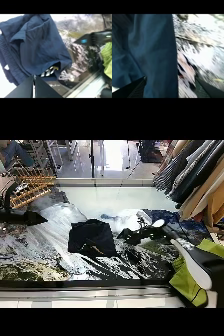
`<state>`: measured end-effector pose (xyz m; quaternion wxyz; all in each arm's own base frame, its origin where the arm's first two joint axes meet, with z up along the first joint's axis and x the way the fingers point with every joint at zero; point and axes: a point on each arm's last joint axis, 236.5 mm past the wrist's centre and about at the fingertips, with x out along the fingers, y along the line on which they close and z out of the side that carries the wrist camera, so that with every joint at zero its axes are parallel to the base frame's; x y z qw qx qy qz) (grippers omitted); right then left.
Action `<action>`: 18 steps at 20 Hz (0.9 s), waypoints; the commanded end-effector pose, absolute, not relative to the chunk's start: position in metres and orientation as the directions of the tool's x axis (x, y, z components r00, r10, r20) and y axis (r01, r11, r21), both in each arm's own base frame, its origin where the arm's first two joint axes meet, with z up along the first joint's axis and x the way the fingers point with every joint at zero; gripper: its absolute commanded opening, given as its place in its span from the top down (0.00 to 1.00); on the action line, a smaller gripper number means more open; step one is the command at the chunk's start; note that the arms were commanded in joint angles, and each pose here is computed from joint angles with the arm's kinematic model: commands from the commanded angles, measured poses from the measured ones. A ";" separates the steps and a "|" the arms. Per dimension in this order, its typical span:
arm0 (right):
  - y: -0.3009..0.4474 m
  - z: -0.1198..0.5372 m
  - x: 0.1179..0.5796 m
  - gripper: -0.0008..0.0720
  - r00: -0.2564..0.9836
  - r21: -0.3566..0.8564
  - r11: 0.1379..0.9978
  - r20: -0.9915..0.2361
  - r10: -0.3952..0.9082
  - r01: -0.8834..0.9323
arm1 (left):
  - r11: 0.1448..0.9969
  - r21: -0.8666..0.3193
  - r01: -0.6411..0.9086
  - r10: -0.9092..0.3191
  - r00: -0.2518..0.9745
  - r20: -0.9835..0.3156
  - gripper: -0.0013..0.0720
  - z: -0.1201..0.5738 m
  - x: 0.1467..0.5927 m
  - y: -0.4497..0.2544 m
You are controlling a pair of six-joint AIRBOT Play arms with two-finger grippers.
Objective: Fold the clothes and pants, and hang the long-sleeved shirts on hangers.
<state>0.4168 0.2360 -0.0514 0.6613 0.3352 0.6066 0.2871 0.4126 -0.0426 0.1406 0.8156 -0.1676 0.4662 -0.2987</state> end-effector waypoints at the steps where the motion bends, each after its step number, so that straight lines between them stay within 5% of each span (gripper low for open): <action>1: 0.278 -0.073 0.425 0.03 0.021 0.848 0.528 -0.529 0.848 0.041 | 0.754 -0.565 0.336 -0.657 0.384 -0.649 0.96 0.143 0.412 -0.045; 6: 0.346 -0.080 0.432 0.10 -0.070 0.856 0.516 -0.513 0.855 0.025 | 0.726 -0.592 0.350 -0.686 0.309 -0.659 0.96 0.141 0.394 -0.052; 7: 0.356 -0.078 0.436 0.38 -0.067 0.859 0.512 -0.511 0.857 -0.001 | 0.723 -0.595 0.351 -0.689 0.299 -0.660 0.96 0.140 0.392 -0.053; 8: 0.362 -0.070 0.441 0.79 -0.052 0.860 0.510 -0.511 0.858 -0.039 | 0.719 -0.598 0.353 -0.692 0.290 -0.661 0.96 0.140 0.390 -0.053; 9: 0.364 -0.054 0.447 0.92 -0.037 0.859 0.503 -0.508 0.861 -0.093 | 0.716 -0.602 0.354 -0.695 0.280 -0.662 0.96 0.140 0.388 -0.054; 13: 0.300 0.043 0.473 0.98 0.132 0.734 0.637 -0.625 0.769 -0.235 | 0.697 -0.625 0.353 -0.711 0.225 -0.666 0.97 0.139 0.375 -0.058; 18: 0.128 0.169 0.455 0.98 0.399 0.568 0.814 -0.722 0.565 -0.124 | 0.690 -0.654 0.311 -0.719 0.191 -0.668 0.97 0.143 0.363 -0.061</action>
